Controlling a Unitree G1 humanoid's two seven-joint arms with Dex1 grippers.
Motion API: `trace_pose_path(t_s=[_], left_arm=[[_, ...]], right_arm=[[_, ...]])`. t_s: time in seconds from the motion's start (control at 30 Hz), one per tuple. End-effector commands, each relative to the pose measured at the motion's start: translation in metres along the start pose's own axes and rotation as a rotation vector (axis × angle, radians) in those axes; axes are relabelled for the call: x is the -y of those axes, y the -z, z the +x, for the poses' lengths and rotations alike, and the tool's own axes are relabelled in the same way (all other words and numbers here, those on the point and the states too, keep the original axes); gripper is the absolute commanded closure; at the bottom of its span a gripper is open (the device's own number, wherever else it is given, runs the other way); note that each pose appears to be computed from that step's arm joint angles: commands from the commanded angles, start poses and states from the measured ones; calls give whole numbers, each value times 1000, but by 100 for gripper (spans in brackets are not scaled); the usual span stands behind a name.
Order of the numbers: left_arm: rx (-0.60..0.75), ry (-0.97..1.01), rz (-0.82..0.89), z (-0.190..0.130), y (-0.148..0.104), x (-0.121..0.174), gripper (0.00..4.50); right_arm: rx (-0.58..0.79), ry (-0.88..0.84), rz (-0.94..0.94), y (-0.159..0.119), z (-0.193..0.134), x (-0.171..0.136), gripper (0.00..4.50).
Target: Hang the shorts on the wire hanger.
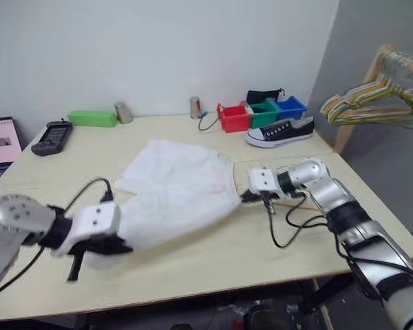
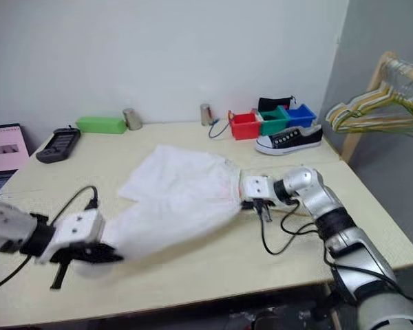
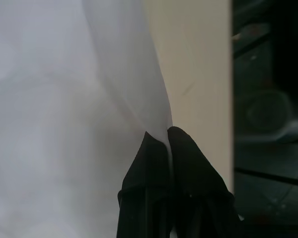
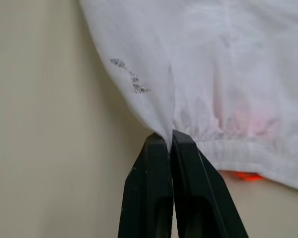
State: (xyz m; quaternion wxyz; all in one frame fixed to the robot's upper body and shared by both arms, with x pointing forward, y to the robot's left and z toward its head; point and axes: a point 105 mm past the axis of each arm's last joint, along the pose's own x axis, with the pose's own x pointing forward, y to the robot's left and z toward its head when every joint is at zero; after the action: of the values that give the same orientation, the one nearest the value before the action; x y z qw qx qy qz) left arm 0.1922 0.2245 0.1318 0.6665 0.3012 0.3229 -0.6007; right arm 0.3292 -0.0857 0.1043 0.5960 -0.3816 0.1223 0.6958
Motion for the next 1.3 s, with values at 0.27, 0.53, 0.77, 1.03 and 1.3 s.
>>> trace_pose_path(t_s=[0.27, 0.53, 0.77, 1.03, 1.3], left_arm=[[109, 61, -43, 15, -11, -6, 448], [-166, -1015, 28, -75, -13, -252, 448], [-135, -1899, 285, -211, -133, -271, 448], [-118, -2094, 653, -226, -165, -253, 448], [-207, -1165, 294, -51, 12, -243, 448]], right_arm=[[-24, -312, 125, -5, -18, -50, 450], [-110, 668, 129, -42, -38, 151, 450], [-84, 1588, -243, -149, -149, 216, 450], [7, 1474, -390, -146, -103, 204, 450], [-13, 846, -145, -41, 24, 137, 450]])
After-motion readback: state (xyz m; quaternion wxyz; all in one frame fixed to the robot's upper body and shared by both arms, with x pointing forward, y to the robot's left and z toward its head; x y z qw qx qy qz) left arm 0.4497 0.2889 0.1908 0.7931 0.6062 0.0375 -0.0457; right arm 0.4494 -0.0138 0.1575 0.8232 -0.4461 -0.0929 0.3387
